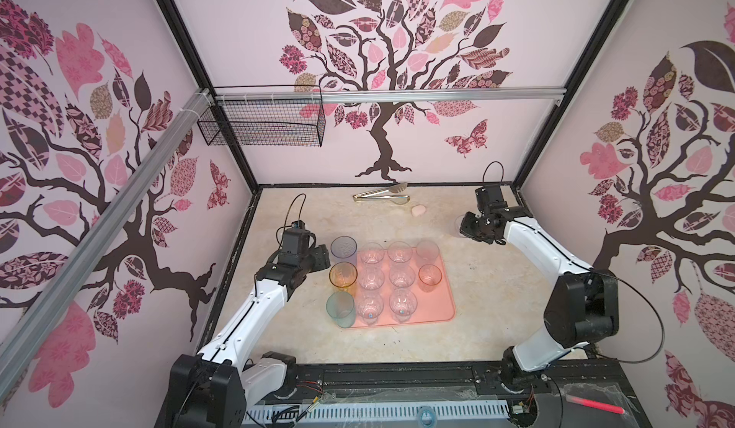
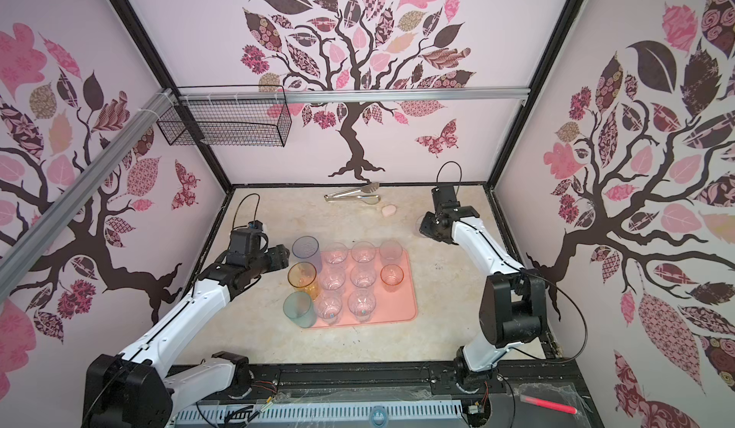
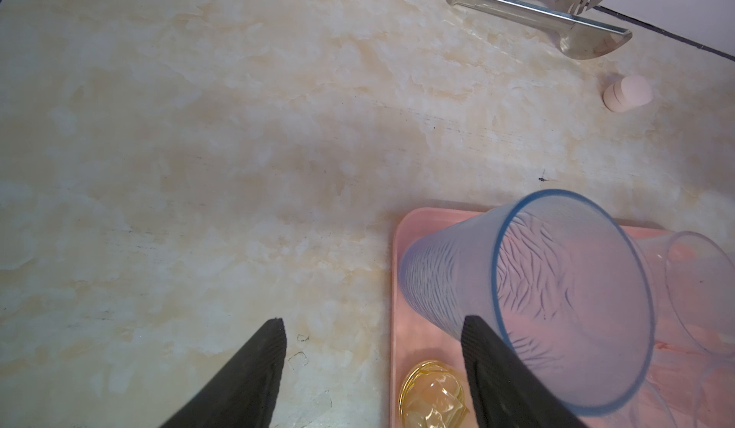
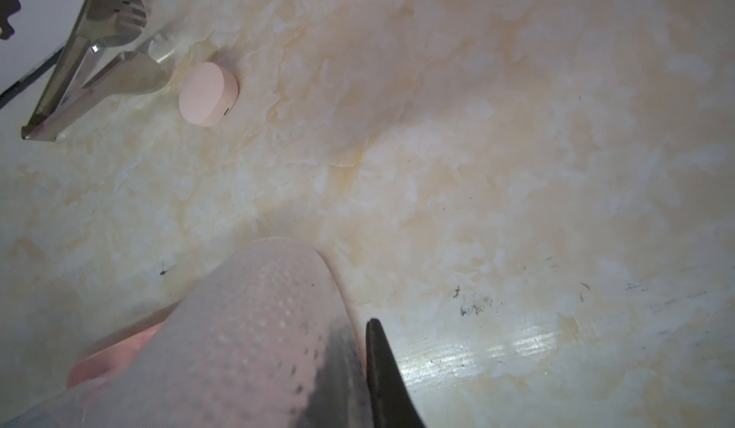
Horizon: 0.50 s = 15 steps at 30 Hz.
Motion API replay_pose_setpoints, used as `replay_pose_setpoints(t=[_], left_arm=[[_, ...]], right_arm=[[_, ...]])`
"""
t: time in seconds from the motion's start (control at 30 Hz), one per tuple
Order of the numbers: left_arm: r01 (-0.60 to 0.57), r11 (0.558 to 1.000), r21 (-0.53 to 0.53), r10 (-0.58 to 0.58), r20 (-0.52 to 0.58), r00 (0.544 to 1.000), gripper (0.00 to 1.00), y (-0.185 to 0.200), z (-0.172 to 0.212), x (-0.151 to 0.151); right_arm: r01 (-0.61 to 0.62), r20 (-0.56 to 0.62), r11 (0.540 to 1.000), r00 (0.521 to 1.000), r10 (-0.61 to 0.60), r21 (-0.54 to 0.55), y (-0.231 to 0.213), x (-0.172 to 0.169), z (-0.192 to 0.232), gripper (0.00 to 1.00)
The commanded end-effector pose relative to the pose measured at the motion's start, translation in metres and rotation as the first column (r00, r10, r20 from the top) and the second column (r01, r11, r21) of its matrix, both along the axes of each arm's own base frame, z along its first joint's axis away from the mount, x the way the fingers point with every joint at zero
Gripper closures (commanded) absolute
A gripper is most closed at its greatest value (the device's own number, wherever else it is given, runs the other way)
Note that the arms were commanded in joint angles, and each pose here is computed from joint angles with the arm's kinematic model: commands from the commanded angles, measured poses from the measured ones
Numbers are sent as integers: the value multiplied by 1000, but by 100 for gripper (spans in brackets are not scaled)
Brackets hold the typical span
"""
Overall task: Place the glasses into the tray
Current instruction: 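Close the right gripper on the frosted glass and lift it, then carry the frosted glass with the right gripper onto the tray's near corner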
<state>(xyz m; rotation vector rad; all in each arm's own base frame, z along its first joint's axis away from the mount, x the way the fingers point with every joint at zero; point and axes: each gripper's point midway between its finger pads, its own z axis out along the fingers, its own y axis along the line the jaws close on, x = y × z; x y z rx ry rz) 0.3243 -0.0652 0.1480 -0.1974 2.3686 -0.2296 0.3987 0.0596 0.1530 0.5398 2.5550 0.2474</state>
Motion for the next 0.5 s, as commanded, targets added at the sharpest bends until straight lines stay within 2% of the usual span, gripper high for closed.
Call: replay_pose_setpoints(t=[0.0,0.47], left_arm=[[-1,1000,5,1,14,1000,26,1,1,2],[-2,1000,10,1,14,1000,26,2,1,2]], right_arm=[[-33,-9,999,999,33,-27,4,-23,10,90],[-148,-114,985,984,138,-85,24,-95,-11,91]])
